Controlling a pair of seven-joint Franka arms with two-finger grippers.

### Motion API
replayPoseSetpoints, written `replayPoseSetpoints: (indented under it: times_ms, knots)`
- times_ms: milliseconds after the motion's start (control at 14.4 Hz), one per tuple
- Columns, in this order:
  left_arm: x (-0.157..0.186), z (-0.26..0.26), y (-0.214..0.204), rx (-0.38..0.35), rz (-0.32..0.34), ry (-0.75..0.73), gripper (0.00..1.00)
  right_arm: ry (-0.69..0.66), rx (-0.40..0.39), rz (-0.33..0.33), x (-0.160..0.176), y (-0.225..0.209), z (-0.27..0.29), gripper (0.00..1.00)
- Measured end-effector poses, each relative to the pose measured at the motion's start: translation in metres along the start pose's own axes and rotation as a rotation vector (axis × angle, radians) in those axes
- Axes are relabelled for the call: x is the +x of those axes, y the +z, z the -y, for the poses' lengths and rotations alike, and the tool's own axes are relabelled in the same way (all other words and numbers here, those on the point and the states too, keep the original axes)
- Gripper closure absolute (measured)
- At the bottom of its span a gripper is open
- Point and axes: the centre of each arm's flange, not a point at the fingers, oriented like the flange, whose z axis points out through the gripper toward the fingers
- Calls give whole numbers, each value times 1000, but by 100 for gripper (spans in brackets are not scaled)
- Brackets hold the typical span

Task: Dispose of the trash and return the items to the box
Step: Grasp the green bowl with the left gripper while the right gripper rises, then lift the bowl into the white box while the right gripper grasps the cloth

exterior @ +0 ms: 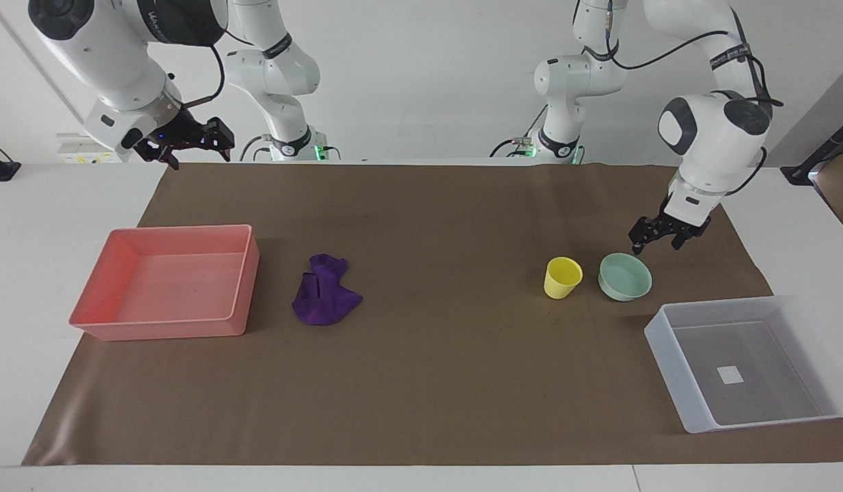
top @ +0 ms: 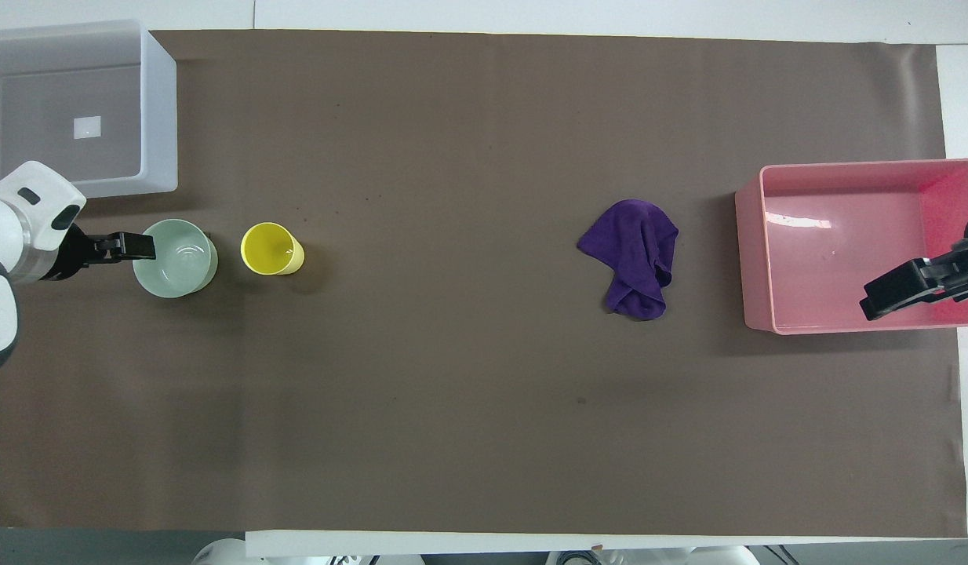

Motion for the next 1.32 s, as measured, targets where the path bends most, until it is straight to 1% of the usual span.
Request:
replayPoseSetpoints:
  times_ms: [70, 139, 209, 278, 348, 487, 696, 904, 1043, 1183, 1322]
  knots:
    - [1, -1, 20, -1, -16, -3, 6, 1, -3, -11, -4, -4, 1, 0]
    - [1, -1, 37, -1, -15, -6, 6, 3, -6, -25, -9, -10, 1, 0]
    - [1, -1, 48, -1, -9, -7, 13, 1, -5, -50, -13, -16, 3, 0]
    - [1, -1, 53, -1, -5, -7, 28, -3, 1, -93, -12, -21, 6, 0]
    - [1, -1, 53, -1, -5, -7, 39, -10, 11, -135, -7, -22, 8, 0]
    - [1, -1, 51, -1, -9, -7, 63, -34, 38, -193, 11, -13, 19, 0]
    - [2, -2, 47, -2, -17, -8, 96, -70, 37, -239, 63, 28, 61, 0]
    - [2, -2, 41, -3, -19, -7, 96, -37, 43, -251, 122, 86, 107, 0]
    - [2, -2, 37, -2, -4, -7, 96, -18, 50, -262, 158, 126, 121, 0]
    - [4, -1, 26, 0, 30, -8, 96, 0, 56, -276, 185, 167, 130, 0]
    - [9, -1, 8, 1, 60, -9, 96, 5, 57, -280, 200, 207, 138, 0]
